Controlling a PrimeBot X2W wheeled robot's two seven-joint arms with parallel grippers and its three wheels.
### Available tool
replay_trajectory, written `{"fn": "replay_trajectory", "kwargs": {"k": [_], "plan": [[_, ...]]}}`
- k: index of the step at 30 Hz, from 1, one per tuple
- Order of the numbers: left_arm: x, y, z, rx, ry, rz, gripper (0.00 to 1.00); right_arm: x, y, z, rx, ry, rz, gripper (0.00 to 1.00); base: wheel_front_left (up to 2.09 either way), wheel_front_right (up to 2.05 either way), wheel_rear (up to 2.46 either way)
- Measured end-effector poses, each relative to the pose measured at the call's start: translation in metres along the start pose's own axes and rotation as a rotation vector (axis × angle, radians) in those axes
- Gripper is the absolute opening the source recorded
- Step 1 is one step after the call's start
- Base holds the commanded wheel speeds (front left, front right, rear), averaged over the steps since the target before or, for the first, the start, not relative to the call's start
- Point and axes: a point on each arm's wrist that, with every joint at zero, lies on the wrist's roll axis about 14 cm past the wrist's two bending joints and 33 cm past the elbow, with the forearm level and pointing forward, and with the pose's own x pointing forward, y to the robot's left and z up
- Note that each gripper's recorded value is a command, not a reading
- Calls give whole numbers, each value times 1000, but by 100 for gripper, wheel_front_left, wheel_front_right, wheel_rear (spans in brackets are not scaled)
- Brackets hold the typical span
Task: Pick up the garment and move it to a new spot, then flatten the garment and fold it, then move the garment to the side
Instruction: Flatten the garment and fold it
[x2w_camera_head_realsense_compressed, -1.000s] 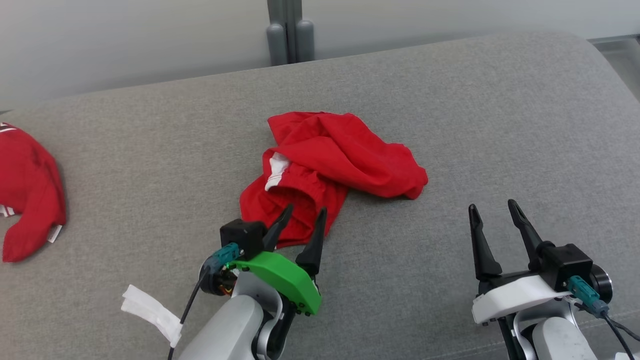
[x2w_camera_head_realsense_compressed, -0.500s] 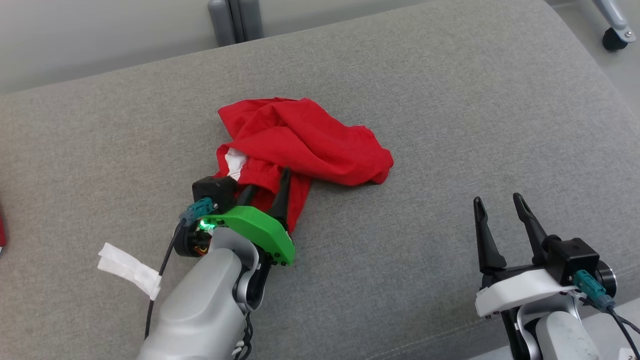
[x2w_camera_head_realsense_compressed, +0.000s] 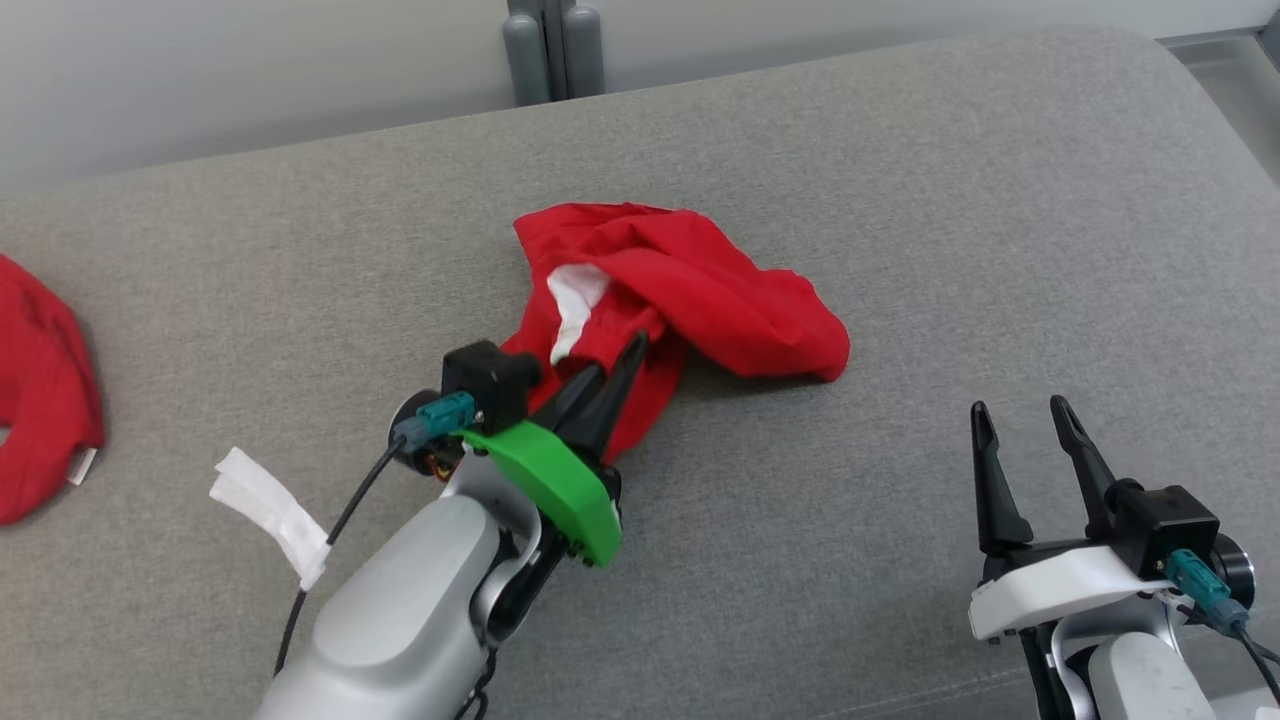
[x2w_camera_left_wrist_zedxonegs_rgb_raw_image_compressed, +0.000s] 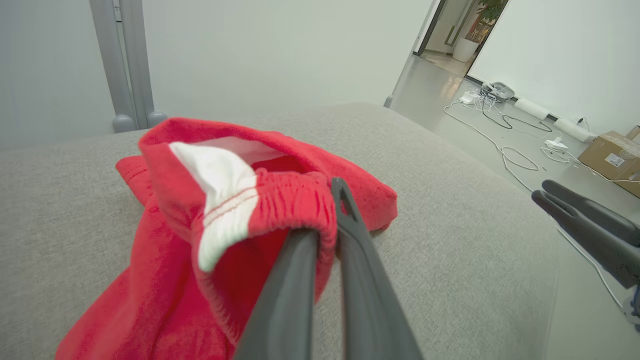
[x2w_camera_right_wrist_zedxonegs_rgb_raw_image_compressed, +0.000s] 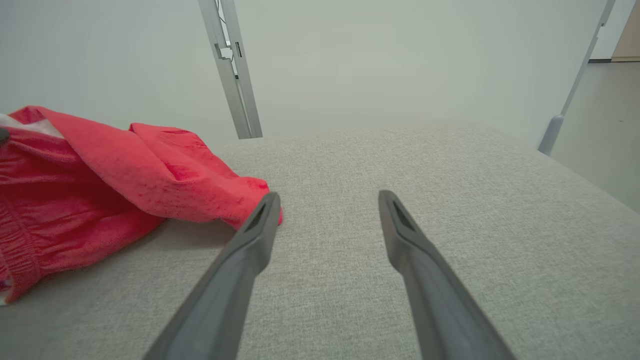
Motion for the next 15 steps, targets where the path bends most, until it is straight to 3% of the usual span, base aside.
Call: {"fn": "replay_trajectory", "kwargs": {"k": [6, 15], "plan": [[-55, 3, -39, 12, 178, -12, 0, 2, 13, 1, 2, -6, 40, 100, 0, 0, 0], [-123, 32, -79, -90, 257, 164, 0, 0, 25, -3, -5, 7, 76, 100, 0, 0, 0]]}}
